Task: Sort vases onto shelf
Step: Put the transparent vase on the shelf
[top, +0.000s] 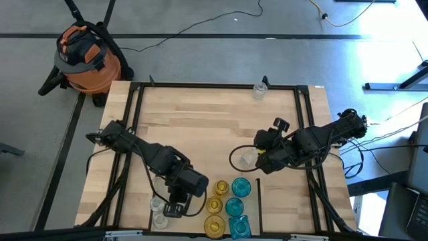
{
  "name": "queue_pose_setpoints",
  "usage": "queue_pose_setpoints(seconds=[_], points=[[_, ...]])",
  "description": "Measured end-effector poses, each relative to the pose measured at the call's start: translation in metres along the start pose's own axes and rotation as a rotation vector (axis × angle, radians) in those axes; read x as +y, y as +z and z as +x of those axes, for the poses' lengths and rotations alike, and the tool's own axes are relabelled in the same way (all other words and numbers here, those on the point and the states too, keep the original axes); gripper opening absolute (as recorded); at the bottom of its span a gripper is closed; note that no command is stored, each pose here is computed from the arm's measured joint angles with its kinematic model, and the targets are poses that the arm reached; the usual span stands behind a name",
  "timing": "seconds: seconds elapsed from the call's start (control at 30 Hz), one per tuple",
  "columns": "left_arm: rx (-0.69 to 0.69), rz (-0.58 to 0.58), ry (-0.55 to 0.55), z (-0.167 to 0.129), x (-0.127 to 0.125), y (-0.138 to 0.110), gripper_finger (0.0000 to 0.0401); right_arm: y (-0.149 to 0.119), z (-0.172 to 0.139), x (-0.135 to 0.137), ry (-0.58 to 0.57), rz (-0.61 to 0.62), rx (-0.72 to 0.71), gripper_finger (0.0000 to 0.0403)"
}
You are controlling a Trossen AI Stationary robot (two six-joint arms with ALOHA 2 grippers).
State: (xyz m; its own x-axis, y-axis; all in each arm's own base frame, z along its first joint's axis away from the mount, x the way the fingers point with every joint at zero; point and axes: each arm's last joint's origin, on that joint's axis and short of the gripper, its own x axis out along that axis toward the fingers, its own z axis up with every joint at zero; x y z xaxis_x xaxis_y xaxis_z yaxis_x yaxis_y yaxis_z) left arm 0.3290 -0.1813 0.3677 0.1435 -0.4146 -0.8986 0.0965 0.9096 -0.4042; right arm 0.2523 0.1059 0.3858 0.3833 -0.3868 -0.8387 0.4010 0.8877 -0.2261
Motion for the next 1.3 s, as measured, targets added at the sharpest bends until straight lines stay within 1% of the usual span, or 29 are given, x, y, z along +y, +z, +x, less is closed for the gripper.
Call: queue_pose_setpoints(seconds=[0.07,0.17,0.33,0.5,0.77,0.9,1.0,1.07,1.17,1.27,1.3], points=[[0.019,-0.017,0.019,-0.001,0.004,-0.001,0.0022,0.0,0.0,0.0,0.007,0.0,0.006,0.0167],[0.024,-0.029,0.019,-0.002,0.007,0.0,0.0023,0.0,0.0,0.0,0.008,0.0,0.007,0.0167],[0.02,-0.011,0.015,-0.002,0.007,0.0,0.0024,0.0,0.0,0.0,0.008,-0.001,0.007,0.0167],[0.01,-0.001,-0.004,-0.004,0.01,0.003,0.0048,0.0,0.0,0.0,0.007,-0.001,0.007,0.0167],[0.017,-0.025,-0.048,-0.007,0.018,0.008,0.0097,0.0,0.0,0.0,0.007,-0.002,0.007,0.0167],[0.014,-0.04,-0.072,-0.009,0.023,0.011,0.0109,0.0,0.0,0.0,0.007,-0.003,0.007,0.0167],[0.016,-0.051,-0.086,-0.011,0.027,0.012,0.0111,0.0,0.0,0.0,0.007,-0.003,0.007,0.0167],[0.02,-0.063,-0.106,-0.012,0.029,0.013,0.0112,0.0,0.0,0.0,0.007,-0.003,0.007,0.0167],[0.019,-0.113,-0.147,-0.018,0.034,0.014,0.0112,0.0,0.0,0.0,0.006,-0.004,0.007,0.0167],[-0.02,-0.147,-0.231,-0.029,0.035,0.017,0.0112,0.0,0.0,0.0,-0.005,-0.005,-0.004,0.0167],[-0.036,-0.152,-0.236,-0.032,0.036,0.017,0.0112,0.0,0.0,0.0,-0.007,-0.004,-0.006,0.0167]])
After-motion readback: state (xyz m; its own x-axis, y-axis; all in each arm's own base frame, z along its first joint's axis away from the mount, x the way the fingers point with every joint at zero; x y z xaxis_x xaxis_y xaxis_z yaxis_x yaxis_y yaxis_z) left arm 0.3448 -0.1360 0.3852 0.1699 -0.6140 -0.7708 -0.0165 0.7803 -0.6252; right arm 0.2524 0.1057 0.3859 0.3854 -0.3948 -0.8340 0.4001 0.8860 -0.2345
